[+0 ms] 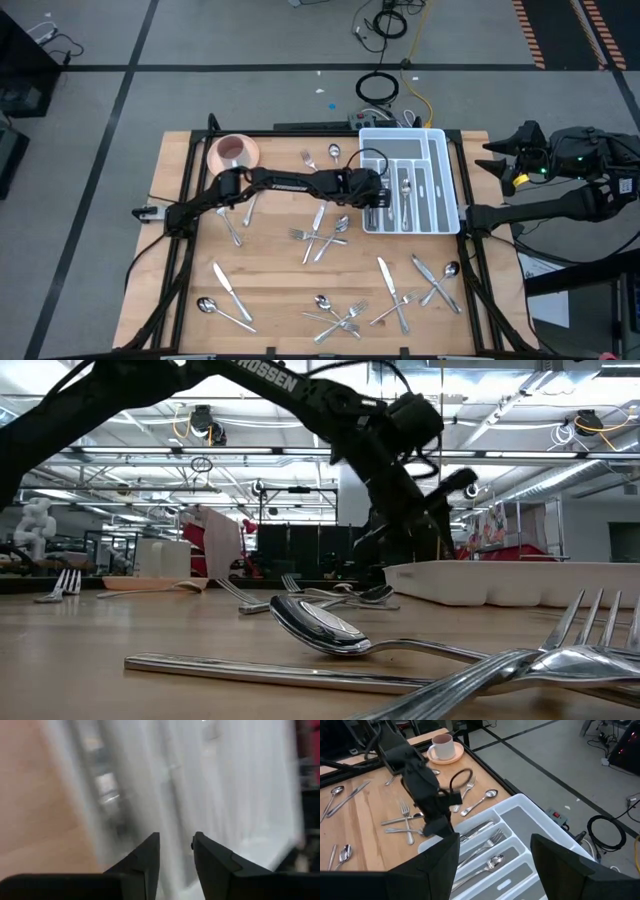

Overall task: Sort silverware
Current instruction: Put the silver spoon into the white cutlery tray

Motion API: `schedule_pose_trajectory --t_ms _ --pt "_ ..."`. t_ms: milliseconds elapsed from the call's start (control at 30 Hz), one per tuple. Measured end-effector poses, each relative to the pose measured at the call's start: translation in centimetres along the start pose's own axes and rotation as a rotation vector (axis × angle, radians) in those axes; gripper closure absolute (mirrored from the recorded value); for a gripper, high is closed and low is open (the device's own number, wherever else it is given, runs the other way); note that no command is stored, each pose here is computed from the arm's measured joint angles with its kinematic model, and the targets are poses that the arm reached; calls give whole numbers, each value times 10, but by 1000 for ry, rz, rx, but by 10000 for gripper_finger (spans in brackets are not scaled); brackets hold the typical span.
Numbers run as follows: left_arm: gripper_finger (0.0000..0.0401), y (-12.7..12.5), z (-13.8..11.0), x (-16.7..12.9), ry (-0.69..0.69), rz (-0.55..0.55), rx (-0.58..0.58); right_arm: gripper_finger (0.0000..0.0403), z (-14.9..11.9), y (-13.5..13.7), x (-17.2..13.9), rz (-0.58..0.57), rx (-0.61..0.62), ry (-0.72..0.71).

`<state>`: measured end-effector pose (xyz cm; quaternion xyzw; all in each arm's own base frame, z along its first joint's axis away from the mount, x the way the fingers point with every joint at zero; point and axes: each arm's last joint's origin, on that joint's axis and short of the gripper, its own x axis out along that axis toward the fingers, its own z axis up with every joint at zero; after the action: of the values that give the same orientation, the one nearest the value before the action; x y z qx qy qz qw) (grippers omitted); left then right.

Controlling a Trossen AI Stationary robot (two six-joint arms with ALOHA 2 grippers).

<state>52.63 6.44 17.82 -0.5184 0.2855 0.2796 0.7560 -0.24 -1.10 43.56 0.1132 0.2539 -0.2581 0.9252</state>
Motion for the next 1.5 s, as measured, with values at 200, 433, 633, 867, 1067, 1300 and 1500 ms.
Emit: schedule_pose_trajectory --t_ms 200,433,633,867,1067,1300,1500 --pt "281 -45 19 -37 -64 -157 166 165 0 0 0 -4 -8 2" --pt "281 -92 2 -120 72 -300 612 165 -1 -1 0 -7 -30 12" --pt "281 -75 -53 -189 334 -3 966 165 -1 0 0 -4 -41 9" --pt "280 -63 -140 -230 541 193 1253 165 -1 0 0 -2 -52 9" --pt "280 -51 -209 -242 630 248 1336 165 -1 0 0 -1 -56 9" --pt "280 -29 -252 -240 416 512 833 165 -1 0 0 -1 -27 6" --pt "280 0 -289 -238 228 711 249 165 3 1 0 12 22 -27"
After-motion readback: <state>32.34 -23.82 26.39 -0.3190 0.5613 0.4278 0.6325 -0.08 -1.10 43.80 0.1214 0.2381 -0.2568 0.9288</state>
